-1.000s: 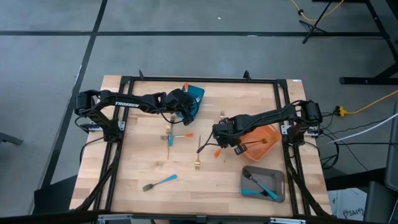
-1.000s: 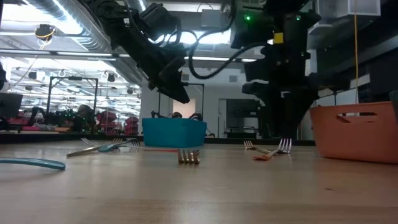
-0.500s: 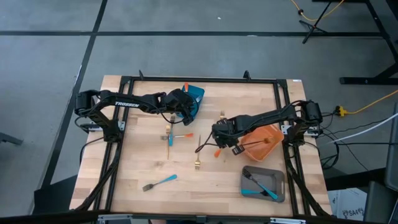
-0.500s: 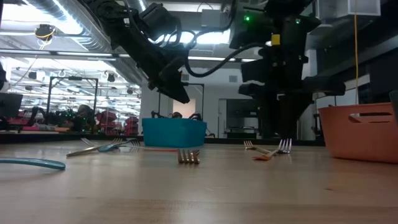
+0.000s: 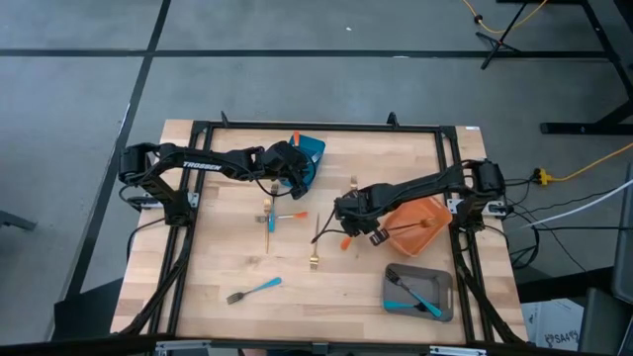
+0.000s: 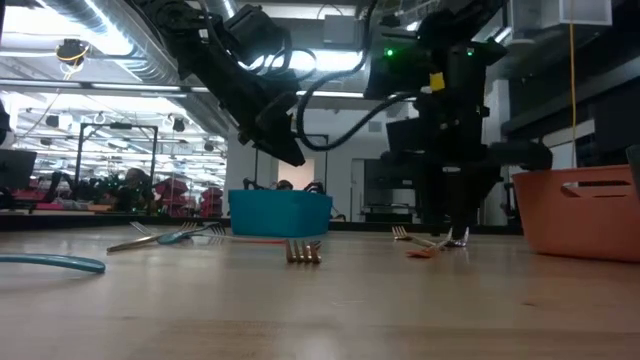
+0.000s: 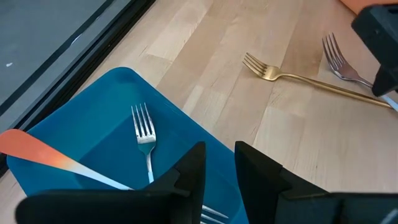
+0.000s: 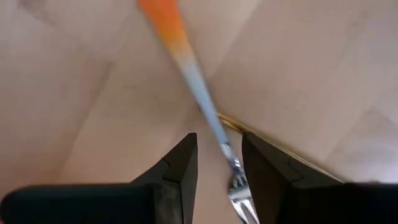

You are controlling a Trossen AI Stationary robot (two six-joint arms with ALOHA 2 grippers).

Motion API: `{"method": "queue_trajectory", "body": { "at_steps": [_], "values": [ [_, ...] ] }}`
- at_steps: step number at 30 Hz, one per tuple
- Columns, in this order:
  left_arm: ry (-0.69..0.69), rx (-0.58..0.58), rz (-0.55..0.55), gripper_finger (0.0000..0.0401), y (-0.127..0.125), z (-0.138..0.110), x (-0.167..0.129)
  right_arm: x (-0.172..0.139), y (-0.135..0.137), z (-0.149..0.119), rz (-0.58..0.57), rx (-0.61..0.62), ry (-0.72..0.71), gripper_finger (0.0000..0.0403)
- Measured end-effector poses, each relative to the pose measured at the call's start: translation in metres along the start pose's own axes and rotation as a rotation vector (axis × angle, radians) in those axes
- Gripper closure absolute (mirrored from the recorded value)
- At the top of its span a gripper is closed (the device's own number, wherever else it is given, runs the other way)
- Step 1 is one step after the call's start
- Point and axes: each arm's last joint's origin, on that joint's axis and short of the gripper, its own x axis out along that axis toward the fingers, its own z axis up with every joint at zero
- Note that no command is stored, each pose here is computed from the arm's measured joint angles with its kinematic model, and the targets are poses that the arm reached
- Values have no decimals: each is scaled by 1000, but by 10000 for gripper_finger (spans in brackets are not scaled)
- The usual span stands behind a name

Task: Sort silverware by color (type)
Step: Put the right orange fork into the blue bin

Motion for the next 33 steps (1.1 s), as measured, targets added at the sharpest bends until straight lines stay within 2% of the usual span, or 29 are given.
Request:
{"method": "queue_trajectory", "body": {
  "at_steps": [7,21,25,33],
  "values": [
    [-1,0,0,321,0,0,0,9,0,1,16,-56,23,285],
    [-3,0,0,321,0,0,0,14,0,1,31,-58,41,287],
    [-3,0,0,321,0,0,0,15,1,1,37,-60,41,310],
    [-3,-1,0,321,0,0,0,15,1,0,38,-60,43,381]
  ]
}}
